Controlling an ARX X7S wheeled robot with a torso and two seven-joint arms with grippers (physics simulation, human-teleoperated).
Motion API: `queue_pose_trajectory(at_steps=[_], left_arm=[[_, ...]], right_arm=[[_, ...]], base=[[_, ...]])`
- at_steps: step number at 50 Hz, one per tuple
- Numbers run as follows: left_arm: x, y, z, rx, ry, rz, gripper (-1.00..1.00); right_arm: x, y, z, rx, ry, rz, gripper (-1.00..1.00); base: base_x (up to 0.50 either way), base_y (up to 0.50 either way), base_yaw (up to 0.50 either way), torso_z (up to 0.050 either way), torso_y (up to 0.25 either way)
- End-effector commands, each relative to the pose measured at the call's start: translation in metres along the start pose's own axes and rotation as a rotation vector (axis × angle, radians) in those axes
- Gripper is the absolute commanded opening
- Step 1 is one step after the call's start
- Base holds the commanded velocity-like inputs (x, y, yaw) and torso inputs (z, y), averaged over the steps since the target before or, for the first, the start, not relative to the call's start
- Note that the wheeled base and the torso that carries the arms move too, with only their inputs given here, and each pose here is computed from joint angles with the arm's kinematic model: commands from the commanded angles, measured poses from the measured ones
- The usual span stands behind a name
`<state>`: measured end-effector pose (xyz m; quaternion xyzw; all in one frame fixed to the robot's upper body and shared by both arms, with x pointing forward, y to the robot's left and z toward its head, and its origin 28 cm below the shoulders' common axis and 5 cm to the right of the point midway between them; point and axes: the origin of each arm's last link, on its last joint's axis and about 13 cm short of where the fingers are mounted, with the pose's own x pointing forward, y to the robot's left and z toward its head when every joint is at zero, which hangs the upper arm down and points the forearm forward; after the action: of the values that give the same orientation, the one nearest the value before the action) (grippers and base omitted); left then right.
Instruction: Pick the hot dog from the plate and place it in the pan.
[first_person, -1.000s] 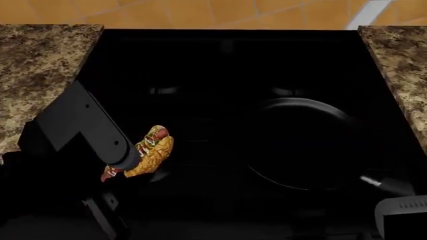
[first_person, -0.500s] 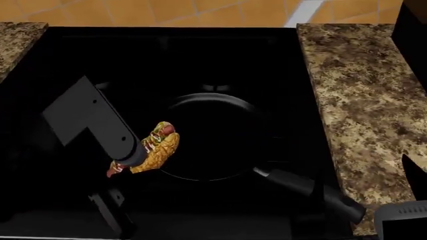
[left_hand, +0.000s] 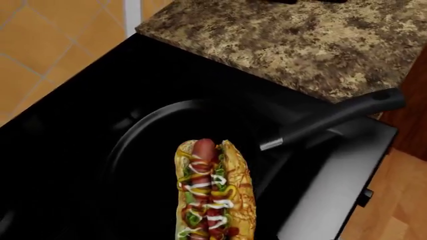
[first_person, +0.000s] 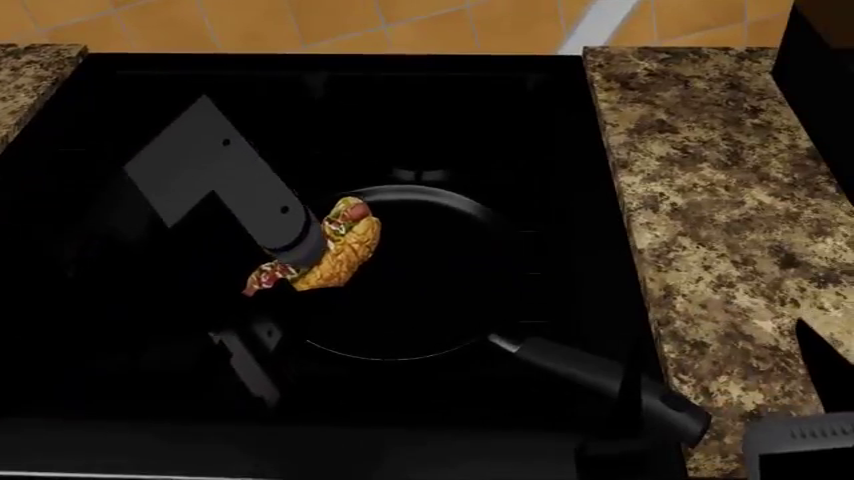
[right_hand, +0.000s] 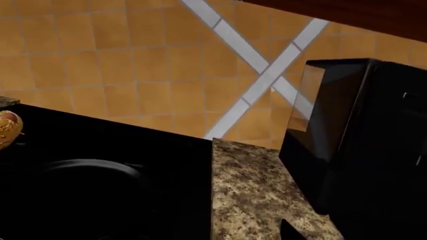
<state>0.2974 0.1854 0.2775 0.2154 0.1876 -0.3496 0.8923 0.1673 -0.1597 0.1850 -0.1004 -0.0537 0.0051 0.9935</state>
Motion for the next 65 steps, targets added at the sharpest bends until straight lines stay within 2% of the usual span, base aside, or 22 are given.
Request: queue_pose_trajectory(at_steps=[1, 11, 26, 37, 48, 65], left_arm=[[0.015, 0.010, 0.017, -0.001, -0.034, 0.020, -1.00], [0.029, 0.007, 0.034, 0.037, -0.039, -0.011, -1.00], [0.055, -0.004, 0.036, 0.095, -0.006, -0.054, -1.00], [0.077, -0.003, 0.044, 0.077, 0.015, -0.072, -1.00], [0.098, -0.004, 0.038, 0.095, 0.071, -0.071, -1.00], [0.104, -0.002, 0.021, 0.085, 0.117, -0.053, -1.00]], right_arm=[[-0.002, 0.001, -0.002, 0.009, 0.003, 0.000, 1.00], [-0.004, 0.000, -0.006, 0.015, 0.010, -0.005, 1.00], [-0.004, 0.001, -0.008, 0.022, 0.010, -0.005, 1.00], [-0.006, 0.000, -0.009, 0.024, 0.015, -0.010, 1.00], [-0.008, 0.001, -0.011, 0.033, 0.015, -0.010, 1.00], [-0.011, 0.001, -0.016, 0.037, 0.024, -0.015, 1.00]], base=[[0.00, 0.00, 0.00, 0.000, 0.000], [0.00, 0.00, 0.00, 0.002, 0.001], [0.00, 0.00, 0.00, 0.000, 0.000], [0.00, 0.00, 0.00, 0.000, 0.001], [0.00, 0.00, 0.00, 0.000, 0.001], [0.00, 0.00, 0.00, 0.000, 0.000]])
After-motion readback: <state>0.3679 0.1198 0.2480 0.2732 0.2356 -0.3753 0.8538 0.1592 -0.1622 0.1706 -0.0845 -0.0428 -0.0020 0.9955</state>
